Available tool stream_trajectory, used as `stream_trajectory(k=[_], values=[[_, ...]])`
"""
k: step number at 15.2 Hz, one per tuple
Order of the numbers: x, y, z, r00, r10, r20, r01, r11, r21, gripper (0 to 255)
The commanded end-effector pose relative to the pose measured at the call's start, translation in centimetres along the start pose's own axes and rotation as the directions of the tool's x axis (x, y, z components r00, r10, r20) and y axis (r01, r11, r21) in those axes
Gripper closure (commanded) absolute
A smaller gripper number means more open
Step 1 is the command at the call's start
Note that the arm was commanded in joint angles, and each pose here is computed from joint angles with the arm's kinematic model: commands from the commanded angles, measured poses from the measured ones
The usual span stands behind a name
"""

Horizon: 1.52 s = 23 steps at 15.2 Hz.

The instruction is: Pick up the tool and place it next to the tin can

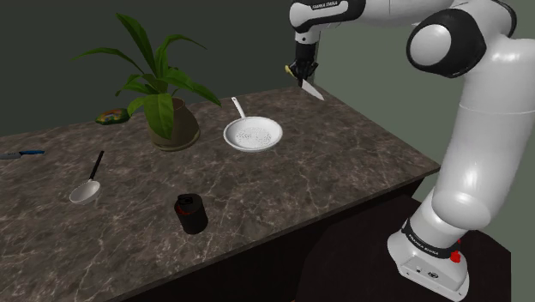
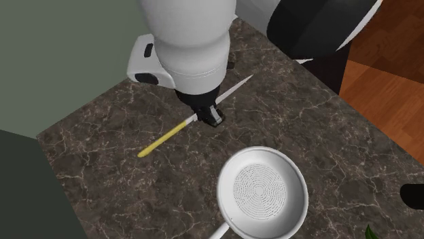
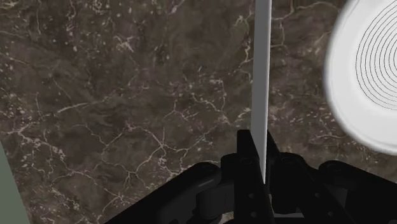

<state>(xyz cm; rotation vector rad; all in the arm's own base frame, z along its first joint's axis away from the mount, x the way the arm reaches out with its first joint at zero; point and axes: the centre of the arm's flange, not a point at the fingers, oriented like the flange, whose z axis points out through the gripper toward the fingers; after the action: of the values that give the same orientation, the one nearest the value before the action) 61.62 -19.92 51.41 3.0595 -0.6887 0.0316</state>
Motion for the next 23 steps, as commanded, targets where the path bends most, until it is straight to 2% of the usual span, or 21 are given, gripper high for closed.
stream_trajectory(k=[1,23], values=[[-1.9,-2.5,-0.3,1.0,0.0,0.0,0.0,1.0,-0.001,255],[-19.6,-25.5,-0.7,1.0,0.0,0.0,0.0,1.0,-0.001,255]])
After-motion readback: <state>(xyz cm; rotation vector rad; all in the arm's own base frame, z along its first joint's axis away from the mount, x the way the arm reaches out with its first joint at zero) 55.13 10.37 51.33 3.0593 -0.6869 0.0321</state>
